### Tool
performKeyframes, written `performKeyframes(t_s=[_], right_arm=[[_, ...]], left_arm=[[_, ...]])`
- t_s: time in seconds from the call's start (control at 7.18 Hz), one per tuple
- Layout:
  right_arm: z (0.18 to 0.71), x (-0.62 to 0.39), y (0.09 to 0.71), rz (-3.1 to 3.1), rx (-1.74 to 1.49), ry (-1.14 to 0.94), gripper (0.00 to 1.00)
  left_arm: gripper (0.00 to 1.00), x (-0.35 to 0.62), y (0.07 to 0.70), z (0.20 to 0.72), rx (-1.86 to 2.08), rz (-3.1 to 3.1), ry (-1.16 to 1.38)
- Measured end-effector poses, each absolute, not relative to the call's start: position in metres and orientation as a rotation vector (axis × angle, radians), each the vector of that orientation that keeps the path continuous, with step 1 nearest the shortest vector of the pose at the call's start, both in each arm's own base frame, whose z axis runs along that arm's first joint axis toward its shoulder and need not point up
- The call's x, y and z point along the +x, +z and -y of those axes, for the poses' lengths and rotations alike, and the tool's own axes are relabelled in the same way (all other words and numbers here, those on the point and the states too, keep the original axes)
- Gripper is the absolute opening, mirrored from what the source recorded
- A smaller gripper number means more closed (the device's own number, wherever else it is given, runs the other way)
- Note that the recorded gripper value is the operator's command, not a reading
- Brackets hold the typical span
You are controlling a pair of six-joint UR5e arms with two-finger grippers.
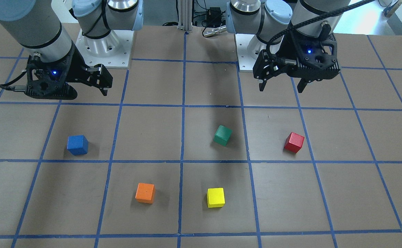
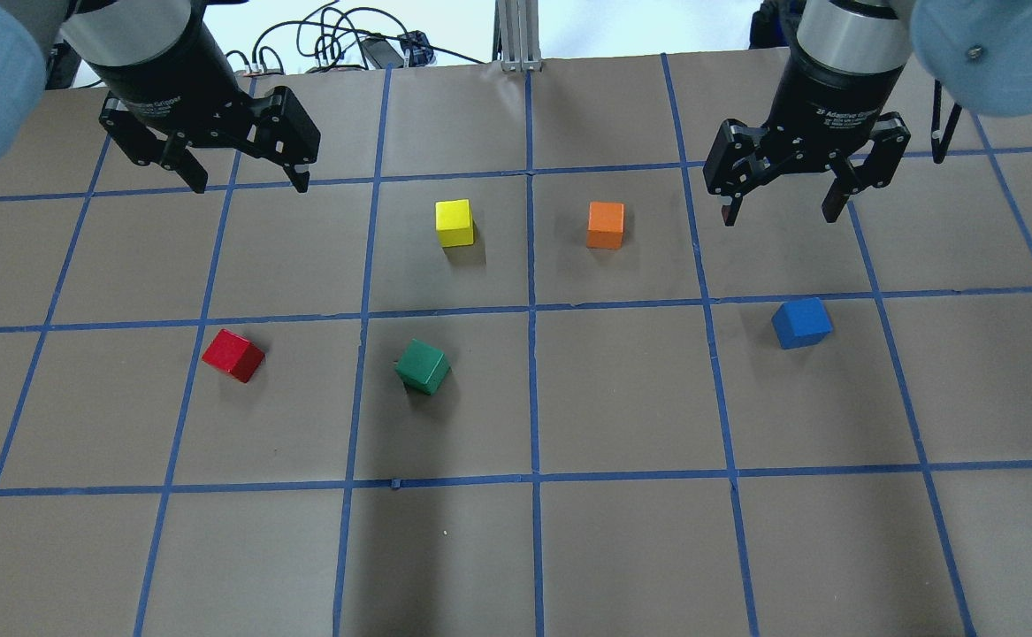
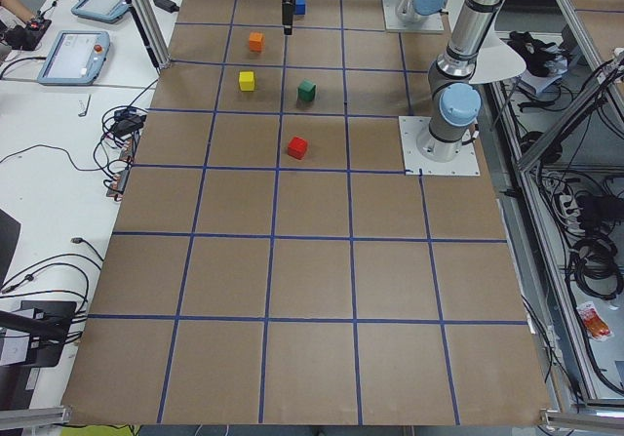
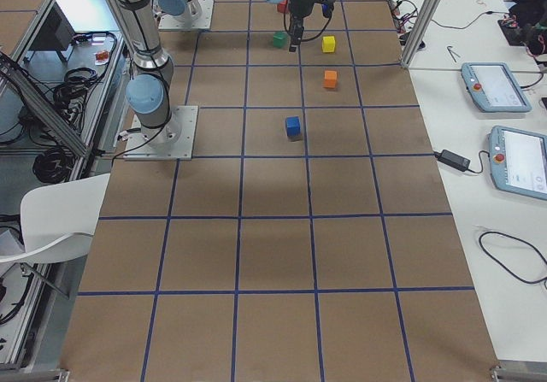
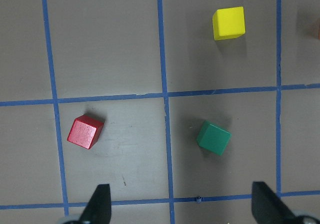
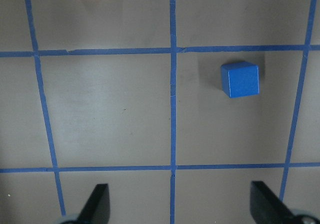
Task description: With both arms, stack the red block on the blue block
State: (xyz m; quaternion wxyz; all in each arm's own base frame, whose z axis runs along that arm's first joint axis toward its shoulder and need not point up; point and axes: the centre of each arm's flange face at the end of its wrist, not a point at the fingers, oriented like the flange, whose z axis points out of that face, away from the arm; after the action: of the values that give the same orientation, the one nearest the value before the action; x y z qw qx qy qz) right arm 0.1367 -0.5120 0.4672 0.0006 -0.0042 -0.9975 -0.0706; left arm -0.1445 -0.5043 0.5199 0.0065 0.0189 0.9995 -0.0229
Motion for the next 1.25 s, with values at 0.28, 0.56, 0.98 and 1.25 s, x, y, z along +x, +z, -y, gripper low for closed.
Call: performKeyframes(t_s=[0.28, 0.56, 0.98, 1.25], right_arm=[[0.512, 0.137, 0.467, 3.132, -0.013, -0.223, 1.00], [0.512, 0.137, 0.466, 3.132, -0.013, -0.225, 1.00], [0.512, 0.137, 0.466, 3.132, -0.012, -0.226, 1.00], [0.512, 0.137, 0.465, 3.132, -0.011, -0.227, 1.00]], left_arm=[[1.00, -0.143, 0.515, 0.504, 0.081, -3.127, -0.056], [1.00, -0.124, 0.495, 0.504, 0.139, -3.126, 0.013], [1.00, -0.059, 0.457, 0.509, 0.284, -3.134, 0.126], [1.00, -0.018, 0.402, 0.503, 0.359, -3.145, 0.170]])
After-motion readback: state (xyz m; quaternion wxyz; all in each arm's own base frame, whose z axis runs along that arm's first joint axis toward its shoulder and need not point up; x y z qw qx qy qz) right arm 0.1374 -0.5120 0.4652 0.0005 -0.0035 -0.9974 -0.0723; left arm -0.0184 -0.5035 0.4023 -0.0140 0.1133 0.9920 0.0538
